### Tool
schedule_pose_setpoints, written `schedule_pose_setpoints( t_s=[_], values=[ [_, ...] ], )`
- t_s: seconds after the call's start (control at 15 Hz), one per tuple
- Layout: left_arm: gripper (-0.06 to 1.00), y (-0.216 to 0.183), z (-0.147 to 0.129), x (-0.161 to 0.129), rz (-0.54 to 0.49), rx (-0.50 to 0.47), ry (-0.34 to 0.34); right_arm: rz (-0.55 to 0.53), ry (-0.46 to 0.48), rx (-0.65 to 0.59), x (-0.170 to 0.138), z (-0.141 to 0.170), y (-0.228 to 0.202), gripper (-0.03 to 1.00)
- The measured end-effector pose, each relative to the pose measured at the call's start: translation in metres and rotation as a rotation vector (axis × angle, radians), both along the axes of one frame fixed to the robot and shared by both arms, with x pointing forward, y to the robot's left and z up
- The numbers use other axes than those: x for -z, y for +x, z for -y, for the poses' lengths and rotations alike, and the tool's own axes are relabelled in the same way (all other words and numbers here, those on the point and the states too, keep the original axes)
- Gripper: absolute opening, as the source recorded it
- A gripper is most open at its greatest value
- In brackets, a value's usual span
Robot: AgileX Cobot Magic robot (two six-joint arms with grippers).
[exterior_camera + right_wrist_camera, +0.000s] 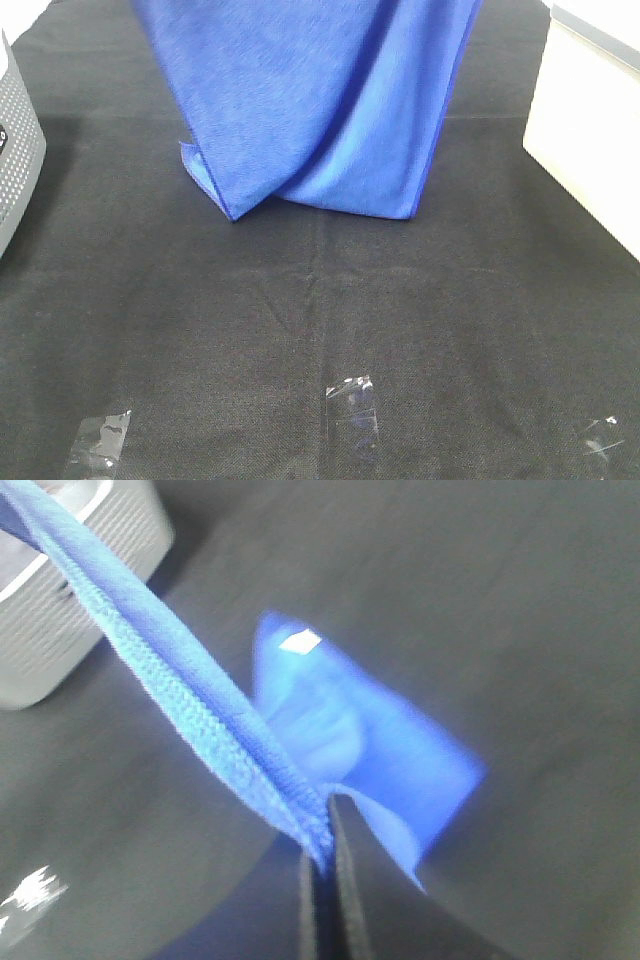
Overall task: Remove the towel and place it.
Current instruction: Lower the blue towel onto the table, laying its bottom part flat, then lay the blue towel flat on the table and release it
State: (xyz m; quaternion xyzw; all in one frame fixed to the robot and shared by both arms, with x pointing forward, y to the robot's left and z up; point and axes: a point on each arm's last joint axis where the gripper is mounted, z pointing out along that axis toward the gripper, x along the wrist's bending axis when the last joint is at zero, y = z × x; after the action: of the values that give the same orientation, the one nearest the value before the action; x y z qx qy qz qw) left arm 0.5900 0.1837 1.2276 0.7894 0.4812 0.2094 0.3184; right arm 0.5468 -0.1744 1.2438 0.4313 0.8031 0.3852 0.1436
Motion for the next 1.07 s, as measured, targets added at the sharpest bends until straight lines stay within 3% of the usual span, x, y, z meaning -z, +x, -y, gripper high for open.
schedule_pose_setpoints(
  t_s=[0.33,0.67,1.07],
  values=[
    [0.00,-0.070,-0.019,0.012,-0.092,0.011,-0.001,-0.161,0.093,-0.037,0.026,0.000,-0.037,0.00],
    [0.00,-0.134,-0.031,0.015,-0.109,0.044,-0.069,-0.312,0.093,-0.044,0.067,0.006,-0.073,0.00],
    [0.00,-0.168,-0.032,0.064,-0.270,0.069,-0.132,-0.390,0.085,-0.033,0.093,0.016,-0.108,0.00]
  ],
)
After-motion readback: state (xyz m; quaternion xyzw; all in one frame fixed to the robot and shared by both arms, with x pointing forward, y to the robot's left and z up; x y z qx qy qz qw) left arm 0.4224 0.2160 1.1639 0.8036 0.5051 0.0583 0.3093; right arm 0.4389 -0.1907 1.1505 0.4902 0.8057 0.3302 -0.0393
